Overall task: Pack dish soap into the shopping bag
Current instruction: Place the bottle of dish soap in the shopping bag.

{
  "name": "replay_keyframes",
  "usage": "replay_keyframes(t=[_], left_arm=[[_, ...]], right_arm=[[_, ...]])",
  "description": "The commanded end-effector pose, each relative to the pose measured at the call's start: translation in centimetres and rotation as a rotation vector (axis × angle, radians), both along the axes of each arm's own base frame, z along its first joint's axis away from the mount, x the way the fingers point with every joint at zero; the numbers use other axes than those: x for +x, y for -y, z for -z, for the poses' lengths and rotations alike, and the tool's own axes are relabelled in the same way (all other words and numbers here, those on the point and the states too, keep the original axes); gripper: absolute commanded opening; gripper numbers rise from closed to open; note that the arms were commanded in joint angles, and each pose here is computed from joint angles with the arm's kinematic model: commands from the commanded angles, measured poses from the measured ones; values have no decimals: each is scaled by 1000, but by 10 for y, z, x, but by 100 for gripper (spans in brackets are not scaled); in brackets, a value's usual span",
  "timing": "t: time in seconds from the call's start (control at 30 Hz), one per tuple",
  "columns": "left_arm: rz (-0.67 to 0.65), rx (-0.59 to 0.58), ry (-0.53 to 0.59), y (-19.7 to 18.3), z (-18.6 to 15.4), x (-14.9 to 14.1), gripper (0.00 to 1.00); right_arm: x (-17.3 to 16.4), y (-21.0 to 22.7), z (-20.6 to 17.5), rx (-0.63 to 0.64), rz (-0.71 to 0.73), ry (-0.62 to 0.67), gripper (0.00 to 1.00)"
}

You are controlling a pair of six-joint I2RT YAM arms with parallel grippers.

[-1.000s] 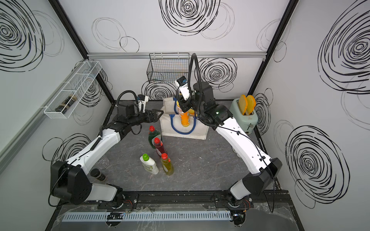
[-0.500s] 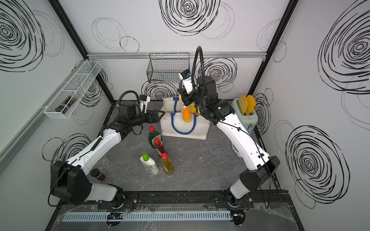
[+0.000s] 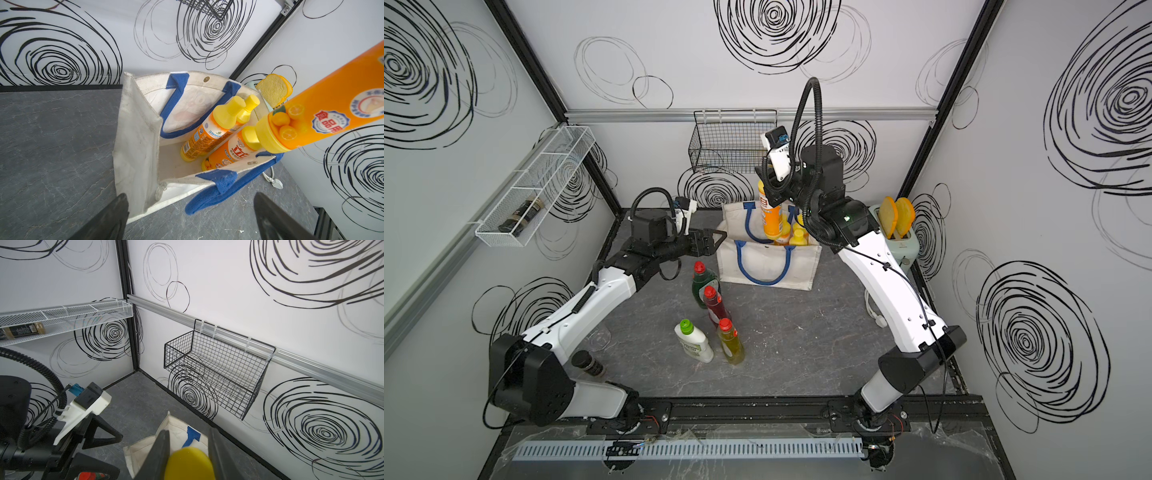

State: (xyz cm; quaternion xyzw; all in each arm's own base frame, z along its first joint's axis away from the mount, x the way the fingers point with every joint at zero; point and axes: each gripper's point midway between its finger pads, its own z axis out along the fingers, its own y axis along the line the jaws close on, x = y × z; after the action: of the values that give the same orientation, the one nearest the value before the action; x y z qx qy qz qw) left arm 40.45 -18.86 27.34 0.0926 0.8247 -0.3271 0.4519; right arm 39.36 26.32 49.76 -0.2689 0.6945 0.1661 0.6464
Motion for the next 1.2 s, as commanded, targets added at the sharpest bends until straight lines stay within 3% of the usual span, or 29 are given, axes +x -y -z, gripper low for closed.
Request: replay_keyframes(t=[0.0,0.6,1.17], left_arm=[[7,-6,74,1,-26,0,96],[6,0,74,2,-25,1,96],[6,17,60,4,-17,2,96]], right_arm=[[-4,11,-58,96,9,178,0],[12,14,-17,84,-30,145,0],[24,30,37,68,34,58,0]])
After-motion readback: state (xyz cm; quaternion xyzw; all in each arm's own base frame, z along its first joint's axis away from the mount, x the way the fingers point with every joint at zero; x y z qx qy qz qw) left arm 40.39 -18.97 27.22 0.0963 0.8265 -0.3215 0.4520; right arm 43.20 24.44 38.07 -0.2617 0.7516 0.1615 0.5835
